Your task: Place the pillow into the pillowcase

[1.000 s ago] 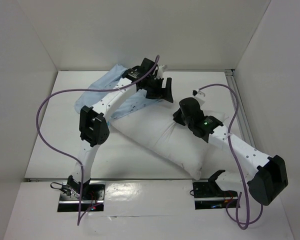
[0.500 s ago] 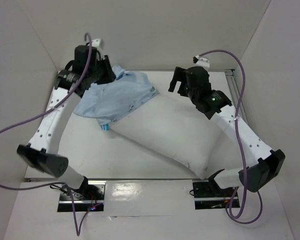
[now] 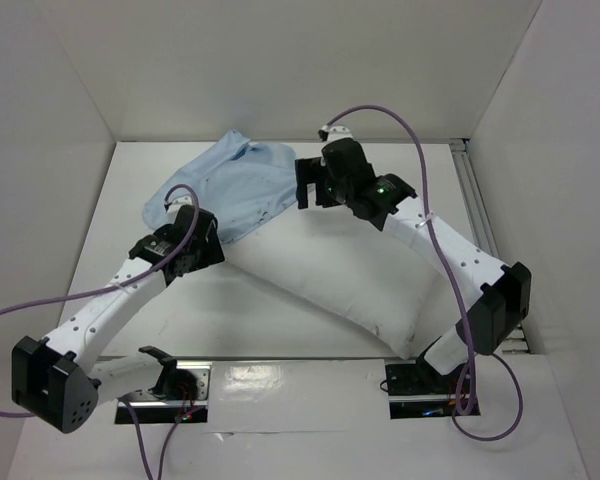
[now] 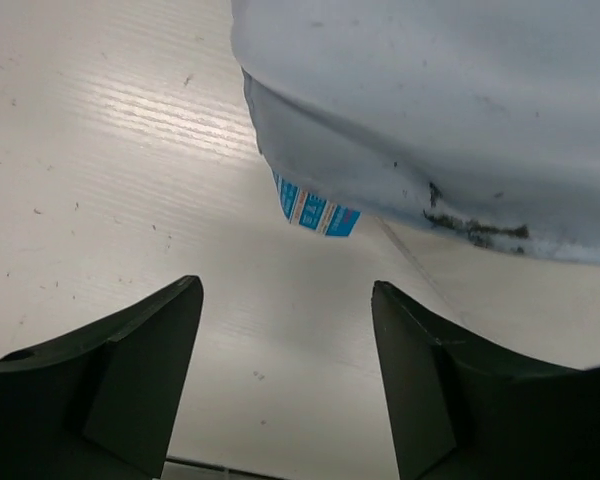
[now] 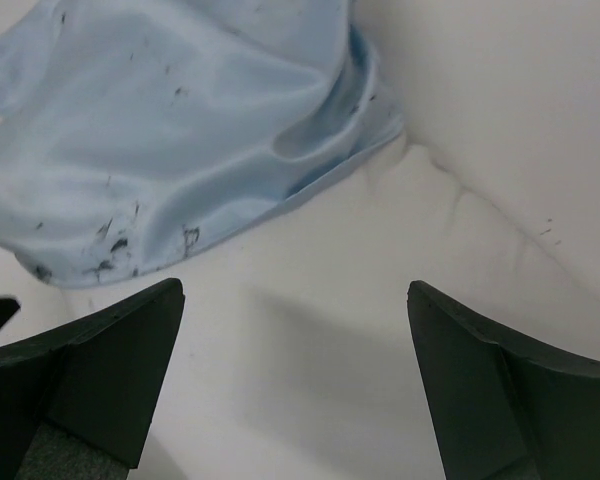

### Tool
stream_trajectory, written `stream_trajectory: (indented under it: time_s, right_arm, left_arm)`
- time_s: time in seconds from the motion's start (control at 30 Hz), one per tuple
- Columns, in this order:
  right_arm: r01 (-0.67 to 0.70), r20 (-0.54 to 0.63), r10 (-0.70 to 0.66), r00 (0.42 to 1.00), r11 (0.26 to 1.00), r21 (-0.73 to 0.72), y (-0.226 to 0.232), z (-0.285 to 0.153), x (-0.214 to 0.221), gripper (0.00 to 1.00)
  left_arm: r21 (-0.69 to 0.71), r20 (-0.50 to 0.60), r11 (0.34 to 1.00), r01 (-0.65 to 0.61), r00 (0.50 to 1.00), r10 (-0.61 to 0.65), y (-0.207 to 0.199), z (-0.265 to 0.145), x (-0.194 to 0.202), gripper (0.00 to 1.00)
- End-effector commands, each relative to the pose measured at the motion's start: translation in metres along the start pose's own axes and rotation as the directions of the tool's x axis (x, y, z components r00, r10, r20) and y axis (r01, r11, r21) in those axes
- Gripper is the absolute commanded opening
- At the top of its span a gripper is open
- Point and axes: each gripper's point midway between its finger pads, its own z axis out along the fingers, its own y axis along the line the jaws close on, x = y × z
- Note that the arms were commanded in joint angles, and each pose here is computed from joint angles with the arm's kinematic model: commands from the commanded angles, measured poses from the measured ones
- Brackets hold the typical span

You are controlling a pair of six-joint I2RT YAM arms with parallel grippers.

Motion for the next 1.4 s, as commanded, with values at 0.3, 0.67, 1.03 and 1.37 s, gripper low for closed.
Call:
stream_trajectory:
  time_s: [0.3,0.67,1.03,1.37]
  right_arm:
    - [0.121,-0.094,-0.133,0.987,0.985,-0.124,0.044,-0.006,0.034,1.0]
    - [0.115,-0.113,-0.129,0.985,0.986,-0.117,0.042,-0.005,0.04,1.0]
    - [0.113,-0.105,-0.126,0.986,0.986,-0.12,0.042,-0.008,0.037,1.0]
    - [0.202,-0.143,-0.209,0.967,0.977,-0.063,0.043,-0.008,0.053,1.0]
  left_arm:
    - [-0.169,0.15,0.974,0.15,0.981,-0.125,0.008,0.033,-0.025,0.66]
    - [-0.18,0.162,0.964,0.195,0.973,-0.167,0.007,0.047,-0.032,0.59]
    - [-0.154,0.178,0.955,0.253,0.958,-0.225,0.003,0.052,-0.05,0.47]
    - [-0.147,0.153,0.963,0.226,0.967,-0.204,-0.003,0.063,-0.051,0.47]
